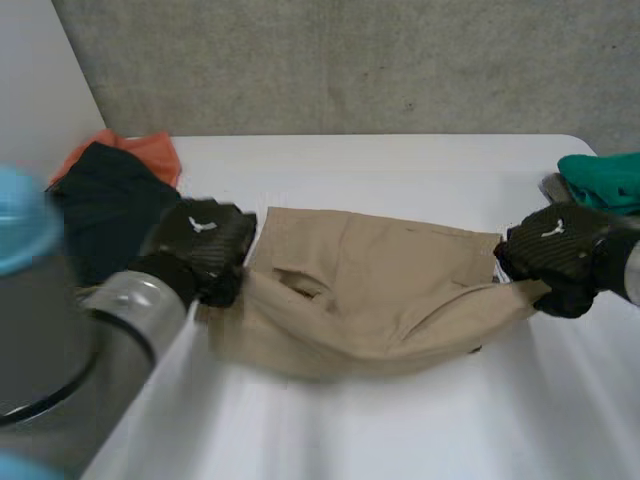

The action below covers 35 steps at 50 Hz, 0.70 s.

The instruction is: Fold the laundry.

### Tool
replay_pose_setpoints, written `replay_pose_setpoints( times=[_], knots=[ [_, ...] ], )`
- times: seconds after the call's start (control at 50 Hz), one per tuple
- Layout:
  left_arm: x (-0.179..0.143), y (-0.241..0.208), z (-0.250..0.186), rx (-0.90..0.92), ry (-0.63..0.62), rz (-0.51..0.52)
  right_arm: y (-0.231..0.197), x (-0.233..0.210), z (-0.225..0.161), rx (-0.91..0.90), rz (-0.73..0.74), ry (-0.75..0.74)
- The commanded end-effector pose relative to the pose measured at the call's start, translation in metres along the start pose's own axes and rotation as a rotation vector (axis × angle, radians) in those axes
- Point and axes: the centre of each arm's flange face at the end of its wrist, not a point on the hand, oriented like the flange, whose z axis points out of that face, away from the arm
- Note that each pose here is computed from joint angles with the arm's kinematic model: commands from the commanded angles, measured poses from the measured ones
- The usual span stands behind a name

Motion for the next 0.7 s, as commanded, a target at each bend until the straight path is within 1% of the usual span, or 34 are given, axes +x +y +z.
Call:
replay_pose_setpoints(
  times=[0.02, 0.04, 0.1, 0.12, 0.16, 0.18, 0.22, 0.24, 0.26, 0.32, 0.38, 0.46, 0.58, 0.7],
  knots=[
    [0.010, 0.024, 0.068, -0.064, 0.007, 0.119, 0.007, 0.014, 0.049, 0.013, 0.030, 0.064],
    [0.008, 0.017, 0.082, -0.025, -0.013, 0.146, 0.000, 0.024, 0.063, 0.052, 0.039, 0.126],
    [-0.003, -0.008, 0.105, 0.089, -0.072, 0.185, -0.015, 0.044, 0.078, 0.135, 0.041, 0.243],
    [-0.015, -0.032, 0.119, 0.199, -0.137, 0.204, -0.030, 0.058, 0.084, 0.214, 0.024, 0.330],
    [-0.030, -0.062, 0.129, 0.338, -0.220, 0.226, -0.049, 0.073, 0.084, 0.317, 0.007, 0.422],
    [-0.043, -0.090, 0.133, 0.472, -0.298, 0.243, -0.071, 0.087, 0.082, 0.451, -0.023, 0.521],
    [-0.056, -0.118, 0.132, 0.625, -0.387, 0.257, -0.090, 0.098, 0.078, 0.576, -0.050, 0.607],
    [-0.063, -0.132, 0.131, 0.697, -0.438, 0.259, -0.109, 0.110, 0.070, 0.709, -0.071, 0.702],
    [-0.075, -0.155, 0.125, 0.835, -0.524, 0.255, -0.118, 0.116, 0.065, 0.776, -0.077, 0.751],
    [-0.084, -0.189, 0.105, 1.023, -0.614, 0.229, -0.141, 0.131, 0.044, 0.967, -0.091, 0.881],
    [-0.089, -0.194, 0.100, 1.045, -0.628, 0.226, -0.145, 0.135, 0.040, 0.996, -0.080, 0.900],
    [-0.085, -0.185, 0.104, 0.998, -0.590, 0.214, -0.141, 0.132, 0.049, 0.969, -0.062, 0.874],
    [-0.071, -0.139, 0.117, 0.837, -0.483, 0.183, -0.117, 0.117, 0.078, 0.824, 0.004, 0.792],
    [-0.043, -0.067, 0.126, 0.620, -0.368, 0.195, -0.070, 0.082, 0.123, 0.631, 0.040, 0.634]
  ],
)
